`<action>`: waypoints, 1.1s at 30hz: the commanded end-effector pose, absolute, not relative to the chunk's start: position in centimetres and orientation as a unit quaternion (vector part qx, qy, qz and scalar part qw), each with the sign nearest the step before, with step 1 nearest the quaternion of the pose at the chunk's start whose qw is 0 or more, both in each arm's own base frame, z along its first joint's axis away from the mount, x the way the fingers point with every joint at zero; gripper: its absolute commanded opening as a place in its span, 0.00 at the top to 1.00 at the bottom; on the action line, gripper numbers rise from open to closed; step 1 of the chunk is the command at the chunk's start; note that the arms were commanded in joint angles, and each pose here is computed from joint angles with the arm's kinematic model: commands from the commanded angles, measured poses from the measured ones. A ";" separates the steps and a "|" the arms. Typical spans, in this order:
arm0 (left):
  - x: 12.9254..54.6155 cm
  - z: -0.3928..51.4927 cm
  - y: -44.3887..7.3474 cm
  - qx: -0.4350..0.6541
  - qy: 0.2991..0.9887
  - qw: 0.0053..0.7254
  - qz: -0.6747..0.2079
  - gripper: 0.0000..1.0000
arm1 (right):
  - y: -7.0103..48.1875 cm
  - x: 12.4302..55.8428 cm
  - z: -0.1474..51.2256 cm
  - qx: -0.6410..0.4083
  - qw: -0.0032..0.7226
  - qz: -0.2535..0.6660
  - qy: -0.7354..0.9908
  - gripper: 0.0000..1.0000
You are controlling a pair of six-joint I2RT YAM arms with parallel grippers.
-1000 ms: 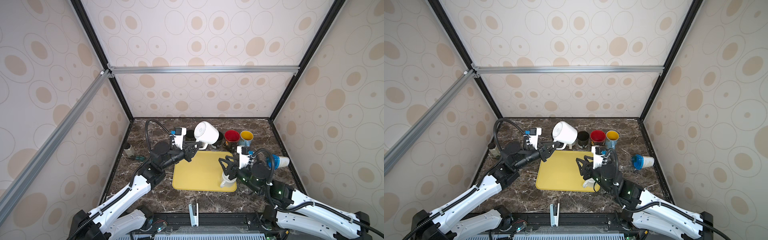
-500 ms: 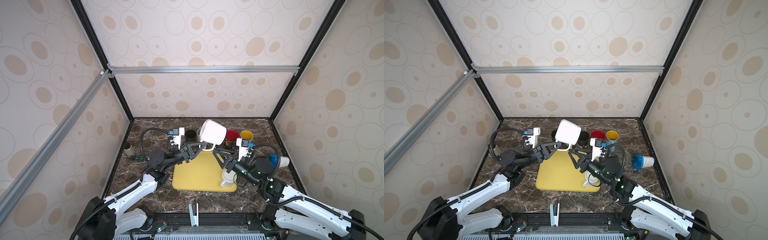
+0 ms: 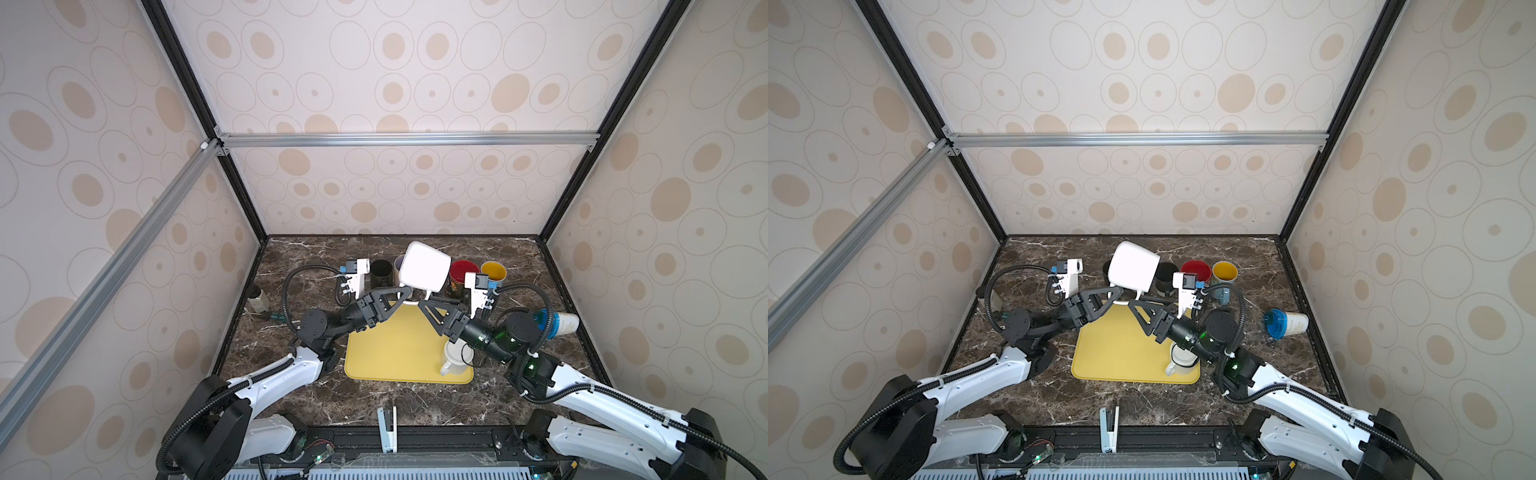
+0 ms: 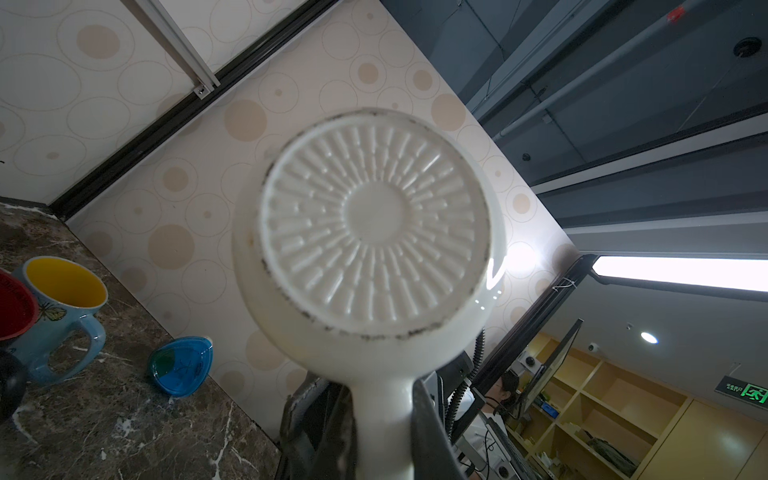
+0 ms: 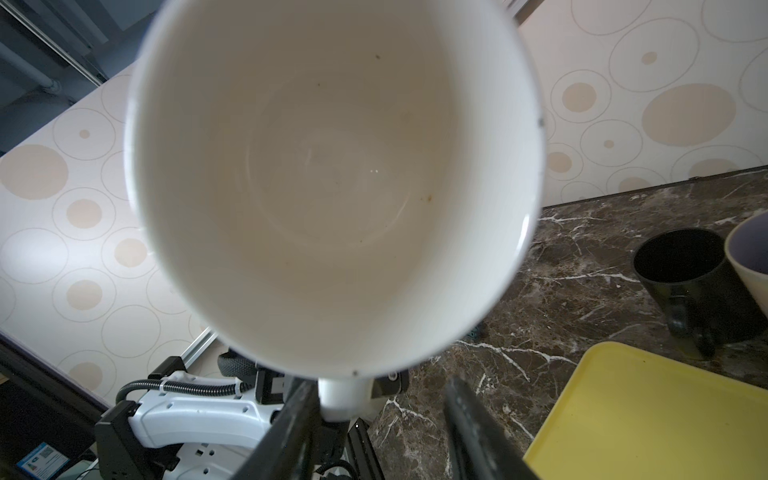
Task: Turn the mug right side up
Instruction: 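Grasp the white mug's rim with the right gripper while the left holds it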
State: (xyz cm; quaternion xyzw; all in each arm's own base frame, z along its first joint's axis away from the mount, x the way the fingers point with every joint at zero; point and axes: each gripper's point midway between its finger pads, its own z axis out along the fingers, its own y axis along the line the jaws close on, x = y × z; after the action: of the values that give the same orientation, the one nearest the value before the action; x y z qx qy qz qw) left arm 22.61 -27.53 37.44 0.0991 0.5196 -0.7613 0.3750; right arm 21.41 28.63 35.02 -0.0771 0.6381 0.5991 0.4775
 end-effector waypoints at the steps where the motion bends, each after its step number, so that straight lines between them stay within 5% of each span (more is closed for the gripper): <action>1: 20.2 41.8 -25.7 0.135 0.446 0.415 -0.782 1.00 | 28.4 21.3 37.6 -0.075 0.485 0.630 0.602 0.51; 19: 20.2 41.0 -26.2 0.132 0.450 0.406 -0.785 1.00 | 29.3 22.4 40.4 -0.084 0.493 0.658 0.563 0.60; 24: 20.4 40.7 -26.4 0.129 0.451 0.402 -0.786 1.00 | 29.4 22.7 41.0 -0.079 0.494 0.668 0.551 0.69; 28: 20.6 40.2 -26.6 0.125 0.454 0.397 -0.788 1.00 | 29.5 22.9 41.5 -0.077 0.495 0.673 0.544 0.96; 31: 20.9 39.7 -26.8 0.125 0.464 0.395 -0.783 1.00 | 29.5 23.3 41.5 -0.073 0.495 0.671 0.548 1.00; 32: 21.2 39.3 -27.1 0.125 0.477 0.393 -0.776 0.97 | 29.5 23.4 41.4 -0.071 0.494 0.668 0.552 1.00; 33: 22.1 38.1 -27.6 0.118 0.509 0.385 -0.761 0.68 | 29.4 23.8 41.2 -0.065 0.493 0.663 0.560 1.00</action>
State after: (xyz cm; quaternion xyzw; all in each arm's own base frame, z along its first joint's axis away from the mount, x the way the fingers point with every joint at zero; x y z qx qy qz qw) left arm 23.03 -27.22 37.64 0.0871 0.5048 -0.7634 0.3935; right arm 23.21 30.51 37.73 -0.0697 0.5973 0.6585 0.4525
